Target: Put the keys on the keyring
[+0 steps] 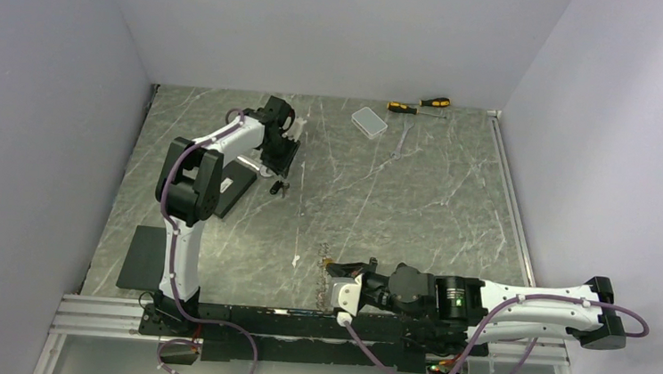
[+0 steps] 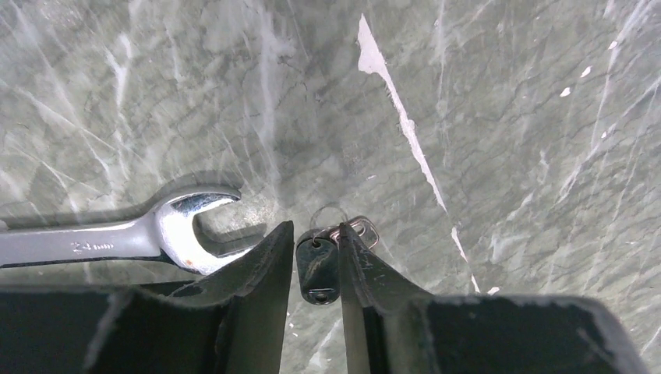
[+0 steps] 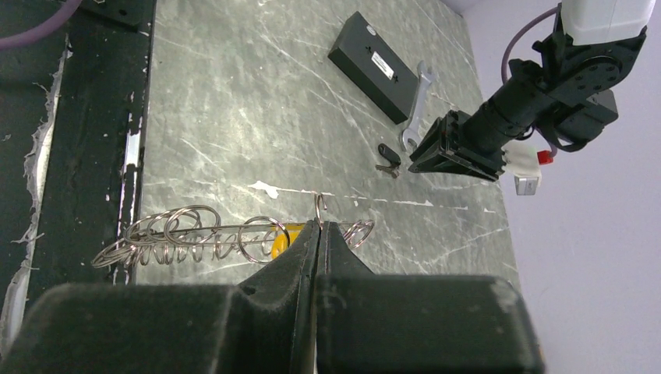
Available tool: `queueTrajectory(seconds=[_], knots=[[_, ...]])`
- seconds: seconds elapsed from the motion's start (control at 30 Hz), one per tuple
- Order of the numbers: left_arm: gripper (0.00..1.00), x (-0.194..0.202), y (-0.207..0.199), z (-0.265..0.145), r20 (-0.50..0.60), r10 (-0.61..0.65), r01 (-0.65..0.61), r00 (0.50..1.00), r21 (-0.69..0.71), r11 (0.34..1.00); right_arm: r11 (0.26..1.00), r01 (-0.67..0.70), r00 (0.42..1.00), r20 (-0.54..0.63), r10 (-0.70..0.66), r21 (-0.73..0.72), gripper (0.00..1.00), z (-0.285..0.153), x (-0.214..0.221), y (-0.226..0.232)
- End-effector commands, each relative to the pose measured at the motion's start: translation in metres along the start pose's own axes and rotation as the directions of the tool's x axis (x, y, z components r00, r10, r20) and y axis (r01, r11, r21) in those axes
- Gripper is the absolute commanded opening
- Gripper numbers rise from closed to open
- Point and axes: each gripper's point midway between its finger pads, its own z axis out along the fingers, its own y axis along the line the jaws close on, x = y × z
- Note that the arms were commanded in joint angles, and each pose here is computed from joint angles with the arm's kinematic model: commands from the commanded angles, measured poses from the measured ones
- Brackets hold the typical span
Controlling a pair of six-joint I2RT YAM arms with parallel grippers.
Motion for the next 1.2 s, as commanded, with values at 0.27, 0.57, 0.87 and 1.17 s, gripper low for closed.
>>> queueTrajectory(seconds=[0.27, 0.57, 0.87, 1.17], knots=[[0.3, 0.007, 0.001, 0.009, -0.001, 0.01, -0.01, 1.0, 0.007, 1.0, 0.995, -0.051, 0.996, 0.077, 0.045, 0.083, 0.0, -0.004, -0.027, -0.024], [0.36, 0.018, 0.0, 0.022, -0.04, 0.0, 0.001, 0.999, 0.011, 1.0, 0.995, -0.052, 0.996, 0.07, 0.047, 0.08, 0.0, -0.007, -0.025, -0.024], [0.0, 0.025, -0.012, 0.024, -0.052, 0.027, -0.028, 0.998, -0.003, 1.0, 0.995, -0.06, 0.996, 0.066, 0.055, 0.085, 0.0, -0.01, -0.024, -0.024], [0.0, -0.002, -0.029, -0.032, 0.071, 0.022, -0.023, 0.997, 0.014, 1.0, 0.995, -0.053, 0.997, 0.068, 0.048, 0.084, 0.0, -0.012, -0.026, -0.026]])
